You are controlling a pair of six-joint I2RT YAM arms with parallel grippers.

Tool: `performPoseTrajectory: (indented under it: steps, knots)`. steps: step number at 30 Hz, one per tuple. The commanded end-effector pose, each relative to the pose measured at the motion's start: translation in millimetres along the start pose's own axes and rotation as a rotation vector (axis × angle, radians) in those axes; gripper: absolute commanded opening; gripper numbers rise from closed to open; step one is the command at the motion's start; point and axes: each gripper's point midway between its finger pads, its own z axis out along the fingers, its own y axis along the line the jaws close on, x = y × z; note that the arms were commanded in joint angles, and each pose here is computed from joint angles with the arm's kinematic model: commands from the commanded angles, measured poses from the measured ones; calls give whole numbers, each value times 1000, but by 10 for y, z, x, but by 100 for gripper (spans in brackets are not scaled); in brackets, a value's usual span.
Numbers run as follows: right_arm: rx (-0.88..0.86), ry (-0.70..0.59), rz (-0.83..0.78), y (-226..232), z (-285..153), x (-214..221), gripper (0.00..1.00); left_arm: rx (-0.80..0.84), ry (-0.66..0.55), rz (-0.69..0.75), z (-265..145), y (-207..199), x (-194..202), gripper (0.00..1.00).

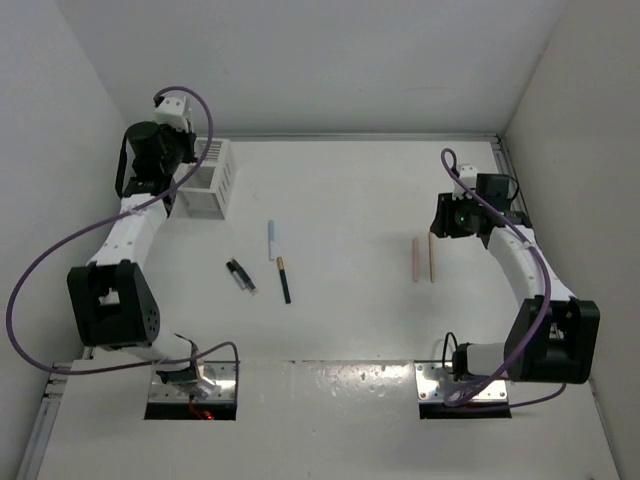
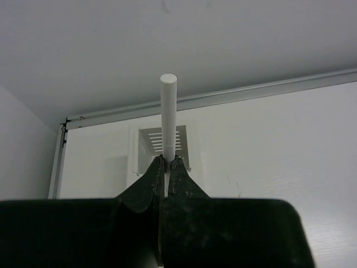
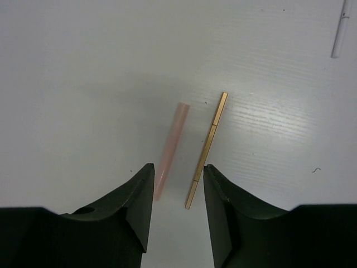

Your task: Organize the makeup

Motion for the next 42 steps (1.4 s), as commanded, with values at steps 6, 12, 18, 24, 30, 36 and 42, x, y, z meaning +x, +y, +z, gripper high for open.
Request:
performPoseTrajectory:
  steps: [6, 12, 18, 24, 30, 36, 42]
  knots:
    - [-18, -86, -21, 44, 43, -431, 41, -11, -96, 76, 405, 246, 279, 0]
    - [-7, -71, -25, 39, 53, -480, 41, -9, 37, -5, 420, 269, 864, 0]
    - [8, -70, -31, 42, 37, -472, 41, -17, 115, 6, 289, 260, 1334, 0]
    - [18, -68, -49, 60, -11, -487, 61, -35, 107, 43, 246, 336, 1266, 54]
    - [12, -49, -60, 90, -5, -435, 63, -98, 12, 23, 292, 516, 484, 68]
    - [-7, -15, -68, 162, 21, -258, 63, 121, 146, 149, 302, -449, 187, 61]
    - [-21, 26, -13, 220, -19, -52, 63, 378, 519, 72, -162, -1736, 1203, 63]
